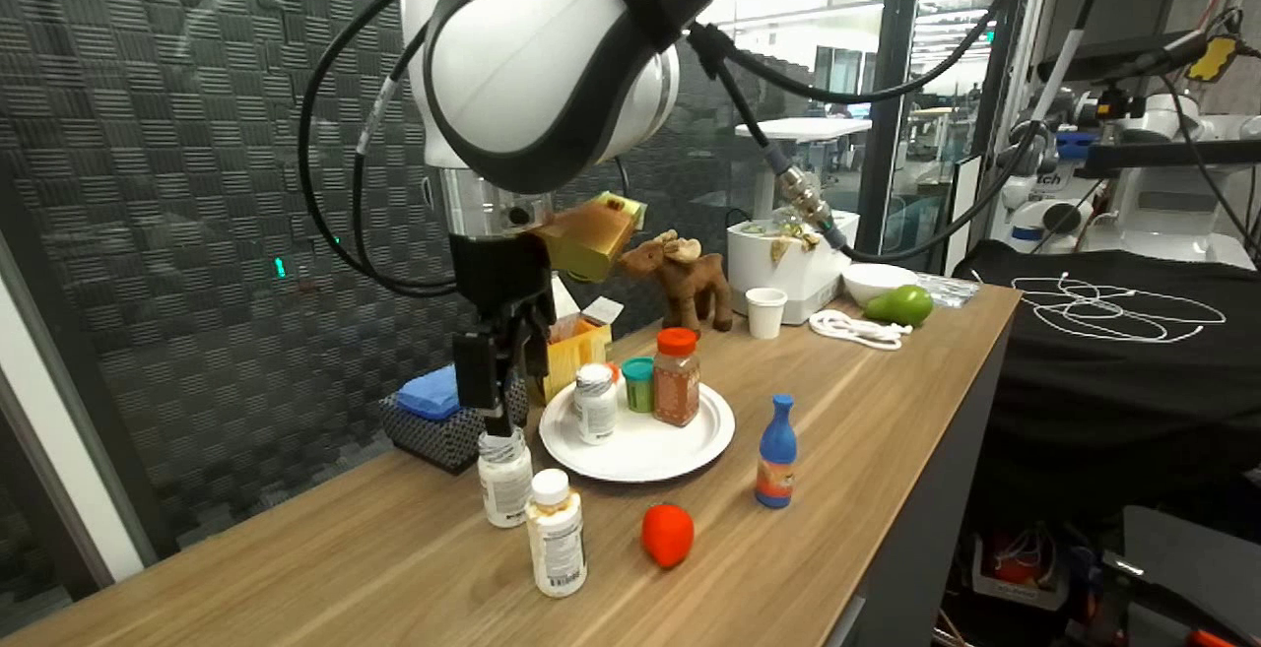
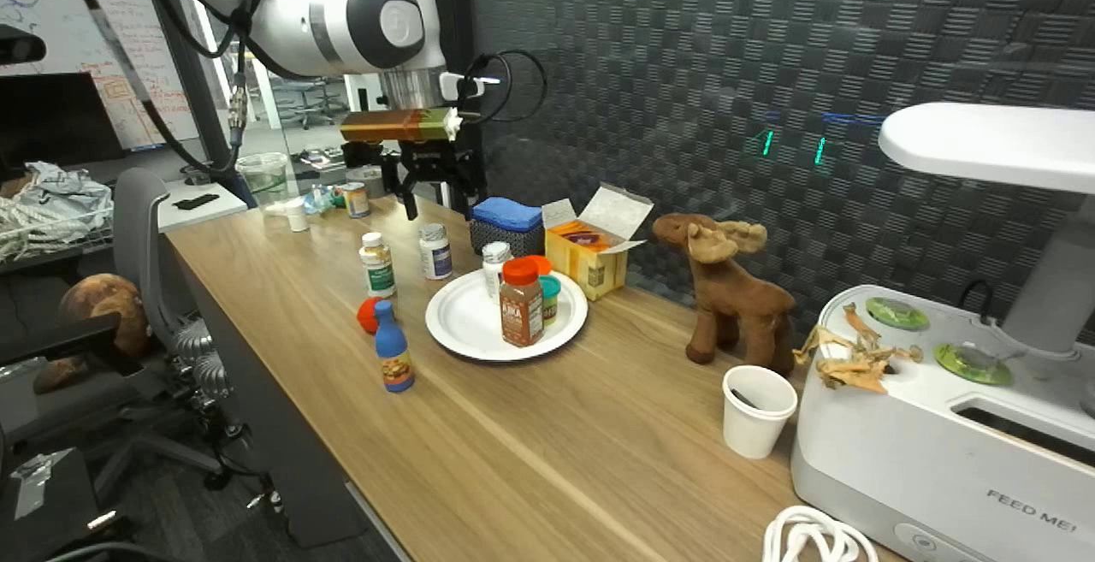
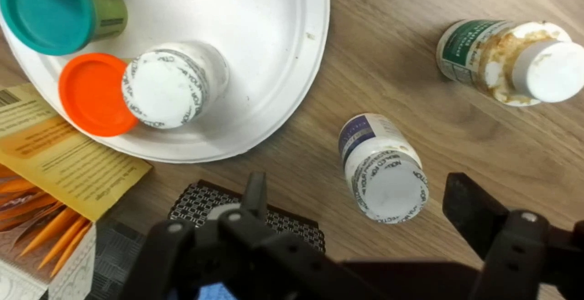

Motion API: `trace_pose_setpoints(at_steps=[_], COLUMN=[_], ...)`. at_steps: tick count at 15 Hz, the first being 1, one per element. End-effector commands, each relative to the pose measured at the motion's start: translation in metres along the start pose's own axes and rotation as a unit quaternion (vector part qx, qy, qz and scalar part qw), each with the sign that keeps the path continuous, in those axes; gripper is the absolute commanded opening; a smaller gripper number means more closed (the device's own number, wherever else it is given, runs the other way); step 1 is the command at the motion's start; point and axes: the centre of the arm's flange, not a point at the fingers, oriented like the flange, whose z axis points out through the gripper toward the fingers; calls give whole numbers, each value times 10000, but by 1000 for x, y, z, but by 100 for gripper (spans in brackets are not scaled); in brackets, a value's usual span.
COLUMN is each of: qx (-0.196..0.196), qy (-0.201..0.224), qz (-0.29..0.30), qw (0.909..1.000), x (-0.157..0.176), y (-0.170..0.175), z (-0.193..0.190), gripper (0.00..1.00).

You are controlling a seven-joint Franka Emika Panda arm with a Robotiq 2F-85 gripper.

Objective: Organize all the containers on the white plate

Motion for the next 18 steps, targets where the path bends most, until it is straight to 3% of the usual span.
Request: trace_pose_setpoints(at_steps=[1, 18], qx=[-257, 64], qy=[46, -18], qz=[-8, -103], qw=[9997, 9999], x=[5, 11], y=[-6, -19], z=[7, 18], gripper=[100, 100])
